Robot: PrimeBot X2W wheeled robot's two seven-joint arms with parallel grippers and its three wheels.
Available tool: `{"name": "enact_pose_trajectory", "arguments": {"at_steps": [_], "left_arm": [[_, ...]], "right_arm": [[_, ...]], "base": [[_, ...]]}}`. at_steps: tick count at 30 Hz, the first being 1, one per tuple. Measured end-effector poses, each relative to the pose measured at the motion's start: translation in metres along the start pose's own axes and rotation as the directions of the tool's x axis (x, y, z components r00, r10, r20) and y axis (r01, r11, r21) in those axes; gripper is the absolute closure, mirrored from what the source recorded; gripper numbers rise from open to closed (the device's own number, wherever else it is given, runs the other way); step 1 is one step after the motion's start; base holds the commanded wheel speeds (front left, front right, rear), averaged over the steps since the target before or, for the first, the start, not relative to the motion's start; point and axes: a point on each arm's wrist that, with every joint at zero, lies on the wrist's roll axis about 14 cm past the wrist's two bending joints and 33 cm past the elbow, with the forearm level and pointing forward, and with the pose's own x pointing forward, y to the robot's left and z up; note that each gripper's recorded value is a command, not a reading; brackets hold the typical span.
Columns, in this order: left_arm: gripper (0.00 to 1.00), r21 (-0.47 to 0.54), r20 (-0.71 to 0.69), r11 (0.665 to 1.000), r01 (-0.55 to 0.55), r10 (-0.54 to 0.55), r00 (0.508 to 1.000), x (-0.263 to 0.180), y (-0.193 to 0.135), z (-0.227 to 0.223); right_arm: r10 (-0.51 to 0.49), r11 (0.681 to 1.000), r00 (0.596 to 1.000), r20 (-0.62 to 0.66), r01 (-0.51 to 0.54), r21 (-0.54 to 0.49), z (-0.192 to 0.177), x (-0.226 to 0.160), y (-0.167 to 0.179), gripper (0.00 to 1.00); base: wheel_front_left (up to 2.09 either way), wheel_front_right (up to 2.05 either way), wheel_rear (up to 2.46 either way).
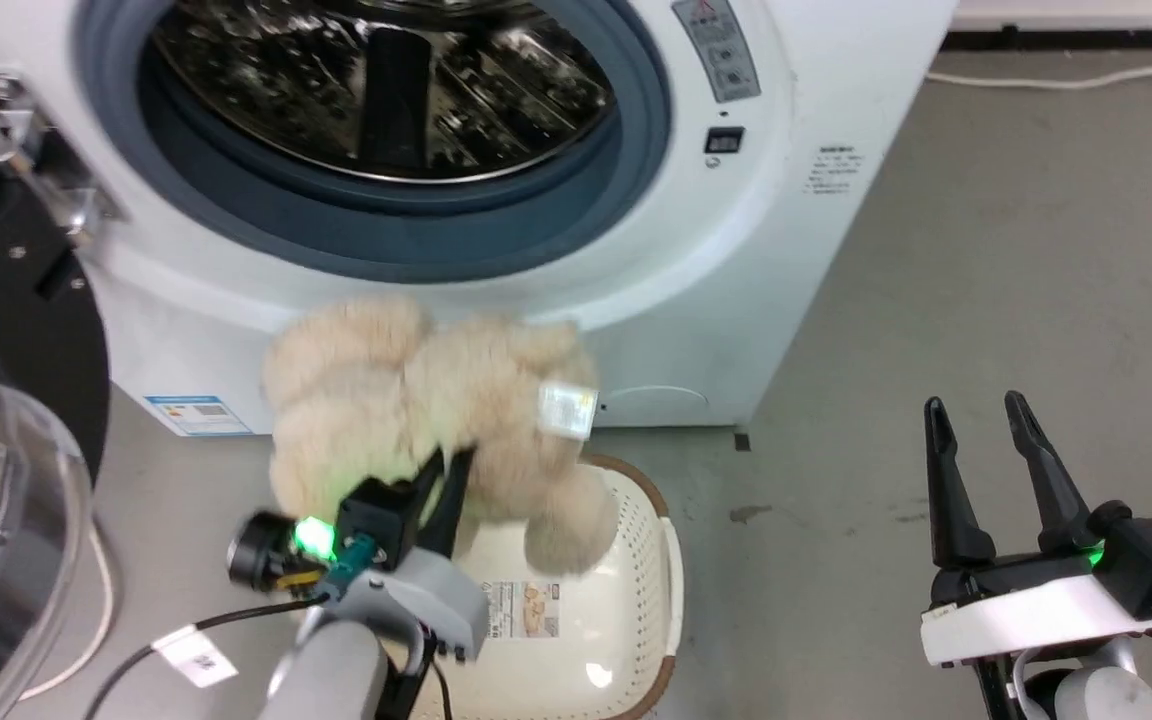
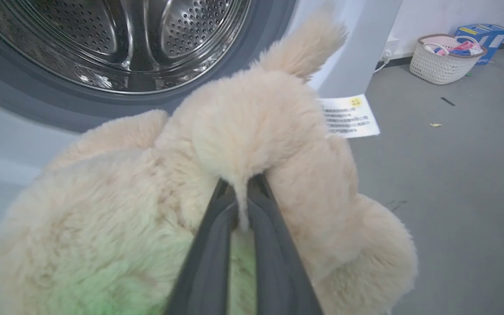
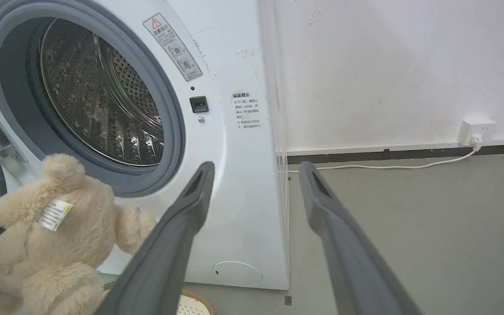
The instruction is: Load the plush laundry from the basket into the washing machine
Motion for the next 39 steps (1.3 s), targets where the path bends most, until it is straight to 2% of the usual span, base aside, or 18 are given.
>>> {"name": "enact_pose_trajectory", "arguments": {"at_steps": [8,16,21,26,31,34,39], "left_arm": [[1.00,0.027,0.217,0.998,-0.060,0.053,0.975,0.016,0.024,0.068],[1.00,0.095,0.332,0.994,-0.044,0.010,0.943,0.076,0.045,0.110],[1.00,0.062,0.274,0.997,-0.040,0.022,0.961,0.129,0.069,0.101],[1.00,0.078,0.272,0.996,-0.053,0.030,0.962,0.182,0.091,0.111],[1.00,0.078,0.225,0.994,-0.075,0.056,0.973,0.231,0.113,0.100],[1.00,0.079,0.168,0.993,-0.090,0.076,0.983,0.255,0.124,0.082],[1.00,0.095,0.016,0.993,-0.070,0.068,0.998,0.282,0.122,0.031]], "right_arm": [[0.010,1.000,1.000,-0.021,-0.010,0.002,-0.008,0.002,0.003,0.00],[-0.028,1.000,0.998,-0.064,0.028,0.005,-0.027,0.011,-0.011,0.00],[-0.046,0.999,0.996,-0.079,0.047,0.011,-0.037,0.022,-0.019,0.00],[-0.104,0.994,0.992,-0.077,0.105,0.019,-0.042,0.030,-0.040,0.00],[-0.140,0.990,0.982,-0.130,0.142,0.007,-0.062,0.030,-0.054,0.00],[-0.161,0.987,0.974,-0.156,0.163,0.001,-0.072,0.028,-0.062,0.00],[-0.190,0.981,0.962,-0.195,0.192,-0.010,-0.085,0.024,-0.072,0.00]], "base": [[0.00,0.00,0.00],[0.00,0.00,0.00],[0.00,0.00,0.00],[0.00,0.00,0.00],[0.00,0.00,0.00],[0.00,0.00,0.00],[0.00,0.00,0.00]]}}
